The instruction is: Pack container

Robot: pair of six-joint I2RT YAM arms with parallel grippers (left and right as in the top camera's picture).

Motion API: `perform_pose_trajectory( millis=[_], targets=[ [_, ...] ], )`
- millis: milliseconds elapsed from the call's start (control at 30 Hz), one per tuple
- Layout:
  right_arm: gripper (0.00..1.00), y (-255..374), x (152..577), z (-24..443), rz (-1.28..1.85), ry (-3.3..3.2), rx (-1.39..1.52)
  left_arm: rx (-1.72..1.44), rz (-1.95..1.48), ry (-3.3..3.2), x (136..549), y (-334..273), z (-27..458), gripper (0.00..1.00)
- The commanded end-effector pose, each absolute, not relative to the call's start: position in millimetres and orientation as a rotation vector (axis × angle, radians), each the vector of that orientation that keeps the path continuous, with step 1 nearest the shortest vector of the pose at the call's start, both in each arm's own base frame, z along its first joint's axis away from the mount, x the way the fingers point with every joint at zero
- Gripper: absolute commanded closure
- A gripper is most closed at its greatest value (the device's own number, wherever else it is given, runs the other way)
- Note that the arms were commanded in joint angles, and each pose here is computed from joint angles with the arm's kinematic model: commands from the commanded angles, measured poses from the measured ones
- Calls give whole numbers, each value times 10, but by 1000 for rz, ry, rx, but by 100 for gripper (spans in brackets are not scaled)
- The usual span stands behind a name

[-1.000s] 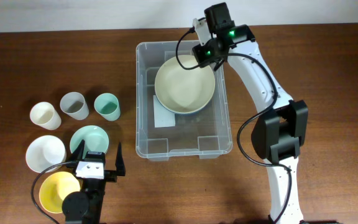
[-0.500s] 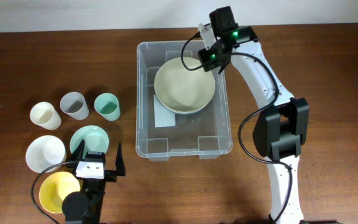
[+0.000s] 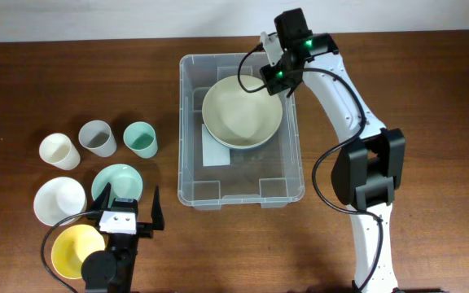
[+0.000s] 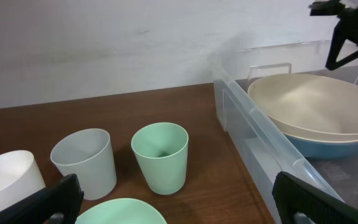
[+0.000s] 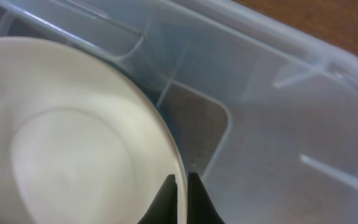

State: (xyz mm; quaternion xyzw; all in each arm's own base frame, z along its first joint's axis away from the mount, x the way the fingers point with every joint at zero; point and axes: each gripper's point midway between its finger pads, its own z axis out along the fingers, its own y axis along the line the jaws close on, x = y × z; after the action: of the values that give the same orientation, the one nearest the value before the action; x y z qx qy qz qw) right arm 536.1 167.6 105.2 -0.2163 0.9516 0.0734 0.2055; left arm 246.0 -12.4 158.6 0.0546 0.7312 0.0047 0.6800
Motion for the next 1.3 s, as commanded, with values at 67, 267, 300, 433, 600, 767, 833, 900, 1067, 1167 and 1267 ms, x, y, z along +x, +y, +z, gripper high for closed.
perform_pose_trajectory(
  millis=[67, 267, 300, 433, 600, 767, 833, 900, 1067, 1167, 1267],
  targets=[
    [92, 1149, 5459, 2214, 147, 2504, -229, 126, 15, 1637, 2461, -124, 1586, 0],
    [1, 174, 5269, 2345, 267, 2572, 176, 26, -81, 1642, 2453, -126, 1622, 0],
    [1, 75, 5210, 2310, 273, 2597, 204, 13, -93, 1647, 2442, -126, 1647, 0],
    [1, -459, 4833, 2141, 181, 2731, 403, -91, -69, 1699, 2320, 5, 1903, 0],
    [1, -668, 4558, 2155, 53, 2794, 498, -140, -30, 1770, 2241, 91, 2330, 0],
    [1, -582, 4378, 2386, 10, 2787, 466, -200, -56, 1937, 2404, 87, 2579, 0],
    [1, -547, 4294, 2532, -15, 2767, 447, -205, -45, 2039, 2531, 85, 2614, 0],
    [1, -529, 4204, 2663, -32, 2751, 433, -209, -35, 2134, 2658, 83, 2618, 0],
    [1, -477, 3980, 2824, -33, 2759, 415, -219, -13, 2320, 2989, 79, 2583, 0],
    [1, -461, 3817, 2828, -36, 2797, 419, -222, -4, 2390, 3169, 77, 2533, 0],
    [1, -447, 3682, 2840, -38, 2815, 421, -224, 1, 2435, 3271, 76, 2453, 0]
  ],
)
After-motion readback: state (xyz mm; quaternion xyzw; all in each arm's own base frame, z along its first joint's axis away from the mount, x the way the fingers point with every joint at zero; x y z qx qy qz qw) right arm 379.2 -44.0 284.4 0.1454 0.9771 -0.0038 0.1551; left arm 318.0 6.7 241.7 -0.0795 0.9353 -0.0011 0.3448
